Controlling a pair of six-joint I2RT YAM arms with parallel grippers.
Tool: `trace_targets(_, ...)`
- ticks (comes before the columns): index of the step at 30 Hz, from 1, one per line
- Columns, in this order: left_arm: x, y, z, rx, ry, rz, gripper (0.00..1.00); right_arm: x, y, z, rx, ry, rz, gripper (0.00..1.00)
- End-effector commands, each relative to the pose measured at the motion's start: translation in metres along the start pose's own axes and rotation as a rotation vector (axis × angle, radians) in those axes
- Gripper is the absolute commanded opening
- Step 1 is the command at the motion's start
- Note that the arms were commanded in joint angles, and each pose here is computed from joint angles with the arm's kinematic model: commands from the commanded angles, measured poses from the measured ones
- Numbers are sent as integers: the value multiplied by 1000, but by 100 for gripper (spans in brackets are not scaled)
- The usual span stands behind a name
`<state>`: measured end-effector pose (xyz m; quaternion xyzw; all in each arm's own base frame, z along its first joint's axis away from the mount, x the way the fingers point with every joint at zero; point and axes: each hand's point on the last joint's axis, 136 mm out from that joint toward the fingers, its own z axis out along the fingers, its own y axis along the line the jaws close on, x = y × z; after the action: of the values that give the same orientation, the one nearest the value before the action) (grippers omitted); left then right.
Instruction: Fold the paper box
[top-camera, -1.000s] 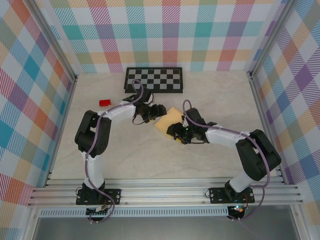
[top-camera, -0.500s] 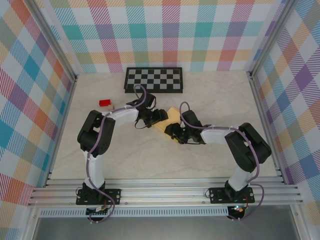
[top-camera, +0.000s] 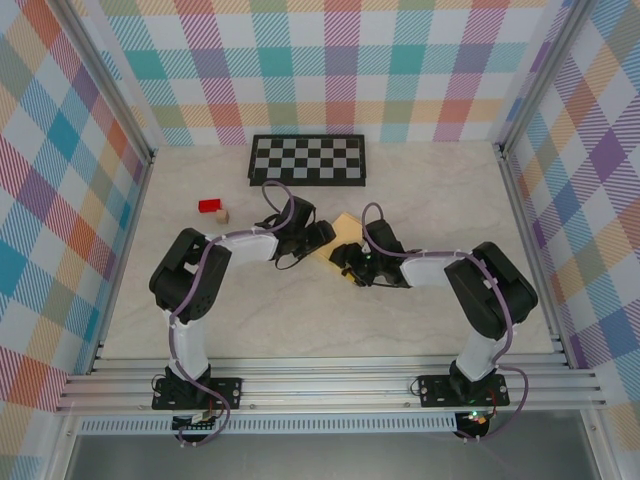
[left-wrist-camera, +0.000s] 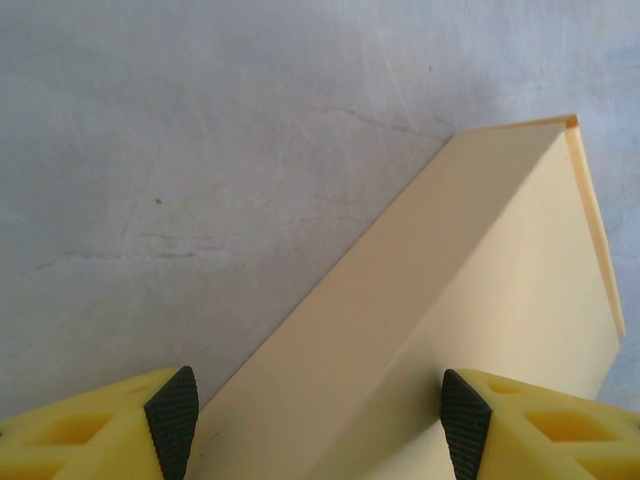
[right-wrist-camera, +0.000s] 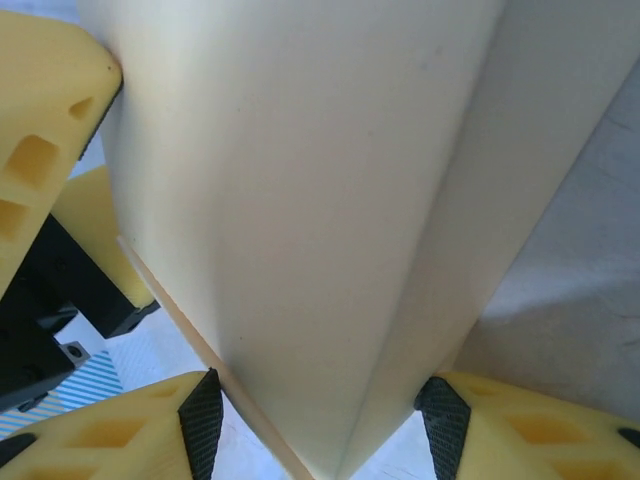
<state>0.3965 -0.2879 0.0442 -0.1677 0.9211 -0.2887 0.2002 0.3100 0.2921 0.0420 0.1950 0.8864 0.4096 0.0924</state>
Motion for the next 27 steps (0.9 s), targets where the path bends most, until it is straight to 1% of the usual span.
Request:
trace_targets(1, 87, -15, 6, 25, 252, -24, 67, -5, 70, 5, -265, -35, -64, 58)
trace_targets(6, 83, -13, 8, 4, 247, -8, 67, -6, 75, -1, -265, -65, -71, 58)
trace_targets(10, 79, -10, 11, -3, 249, -8, 67, -7, 70, -6, -243, -86, -73, 58)
trace_targets(13, 70, -4, 14, -36, 249, 28, 67, -7, 64, -8, -212, -88, -66, 58)
trace_targets(16, 52, 3, 17, -79, 248, 71, 68, -6, 53, -17, -172, -118, -73, 58)
trace_targets(18, 34, 5, 20, -89, 237, 92, 69, -5, 47, -24, -131, -125, -92, 61)
trace_targets(20, 24, 12, 20, -129, 247, 111, 69, -4, 44, -30, -109, -125, -115, 62)
trace_targets(23, 5, 11, 19, -136, 238, 152, 70, -1, 33, -42, -50, -121, -138, 64)
trace_targets(27, -24, 1, 11, -139, 205, 213, 72, -1, 19, -73, 59, -143, -223, 66)
